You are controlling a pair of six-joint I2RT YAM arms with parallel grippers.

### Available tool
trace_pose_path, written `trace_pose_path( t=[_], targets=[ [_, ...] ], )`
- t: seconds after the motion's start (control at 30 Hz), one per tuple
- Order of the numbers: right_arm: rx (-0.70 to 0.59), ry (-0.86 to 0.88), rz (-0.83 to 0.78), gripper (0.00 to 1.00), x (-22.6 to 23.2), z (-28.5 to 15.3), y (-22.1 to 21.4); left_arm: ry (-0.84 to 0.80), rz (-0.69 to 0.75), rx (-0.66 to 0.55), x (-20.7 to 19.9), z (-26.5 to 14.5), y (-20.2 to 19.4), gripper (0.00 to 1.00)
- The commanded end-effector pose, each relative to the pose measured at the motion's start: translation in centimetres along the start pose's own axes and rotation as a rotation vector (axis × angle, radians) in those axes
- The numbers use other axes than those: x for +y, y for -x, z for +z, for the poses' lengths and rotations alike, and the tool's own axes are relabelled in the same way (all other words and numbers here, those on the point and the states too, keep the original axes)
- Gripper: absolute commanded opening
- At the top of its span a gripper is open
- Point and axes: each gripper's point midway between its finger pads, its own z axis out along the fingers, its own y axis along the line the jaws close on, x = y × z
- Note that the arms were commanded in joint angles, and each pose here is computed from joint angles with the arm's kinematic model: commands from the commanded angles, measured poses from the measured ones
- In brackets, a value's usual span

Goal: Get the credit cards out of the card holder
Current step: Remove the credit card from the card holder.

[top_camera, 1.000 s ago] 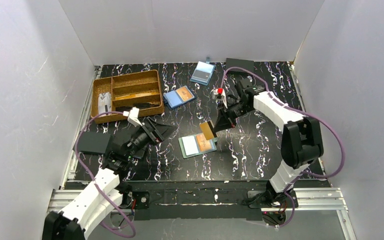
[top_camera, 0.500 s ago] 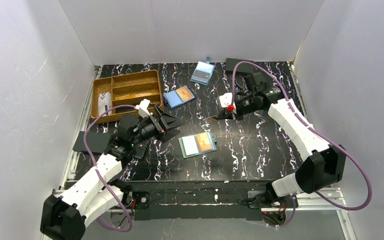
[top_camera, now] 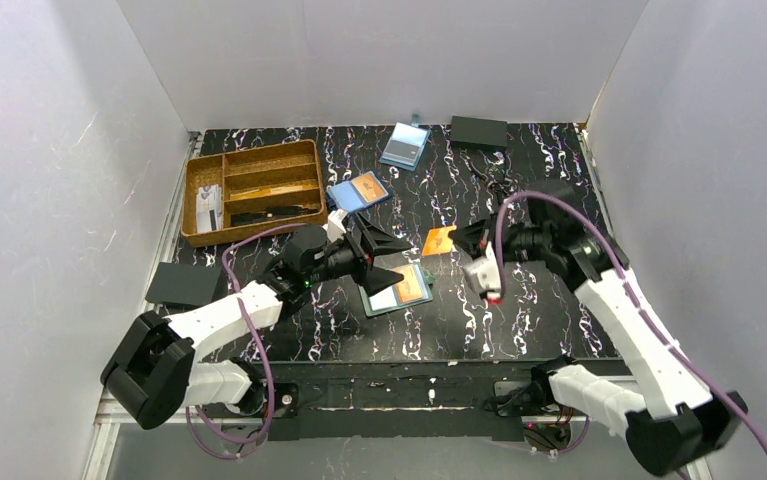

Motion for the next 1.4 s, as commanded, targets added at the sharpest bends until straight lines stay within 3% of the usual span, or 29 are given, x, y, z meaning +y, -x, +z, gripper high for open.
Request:
trace_pose_path(
  t=[0.0, 0.3, 0.63, 0.67, 0.77, 0.9, 0.97, 1.03, 1.2, 1.23, 1.27, 1.37],
  targets=[
    [-0.03, -0.091, -0.307, 0.01, -0.3, 0.0, 1.9, -0.118, -0.02, 0.011, -3.6, 0.5, -0.5, 0.97],
    [-0.055, -0.197, -0.438, 0.01, 1.0, 0.4, 3.3, -0.201, -0.042, 0.026, -4.0, -0.3, -1.4, 0.89],
    [-0.095, -0.241, -0.519, 0.01, 1.5, 2.2, 5.3, -0.227, -0.008, 0.078, -4.4, 0.7, -3.0, 0.57],
    [-0.094, -0.239, -0.516, 0.01, 1.5, 2.4, 5.4, -0.225, -0.005, 0.086, -4.3, 0.8, -3.2, 0.53],
    [-0.091, -0.229, -0.514, 0.01, 1.8, 2.7, 5.5, -0.234, -0.002, 0.101, -4.0, 1.1, -3.5, 0.26],
    [-0.077, -0.228, -0.493, 0.01, 2.0, 2.7, 5.3, -0.245, 0.008, 0.1, -3.6, 0.9, -3.5, 0.12],
    [-0.069, -0.229, -0.477, 0.01, 2.1, 2.6, 5.3, -0.247, 0.021, 0.097, -3.3, 0.8, -3.5, 0.0],
    [-0.065, -0.225, -0.457, 0.16, 2.3, 2.4, 5.3, -0.257, 0.048, 0.084, -3.1, 0.6, -3.5, 0.0],
    [-0.088, -0.171, -0.299, 0.83, 4.4, 1.6, 6.0, -0.302, 0.302, -0.04, -2.5, -0.5, -2.4, 0.0],
    [-0.095, -0.18, -0.26, 0.92, 4.3, 1.2, 6.3, -0.31, 0.36, -0.066, -2.4, -0.9, -2.2, 0.0],
    [-0.108, -0.189, -0.137, 0.97, 4.5, 0.9, 6.5, -0.321, 0.413, -0.092, -2.5, -1.3, -2.1, 0.0],
    [-0.142, -0.197, 0.195, 0.98, 4.5, 0.3, 7.3, -0.361, 0.624, -0.161, -3.2, -2.5, -1.9, 0.0]
  ],
)
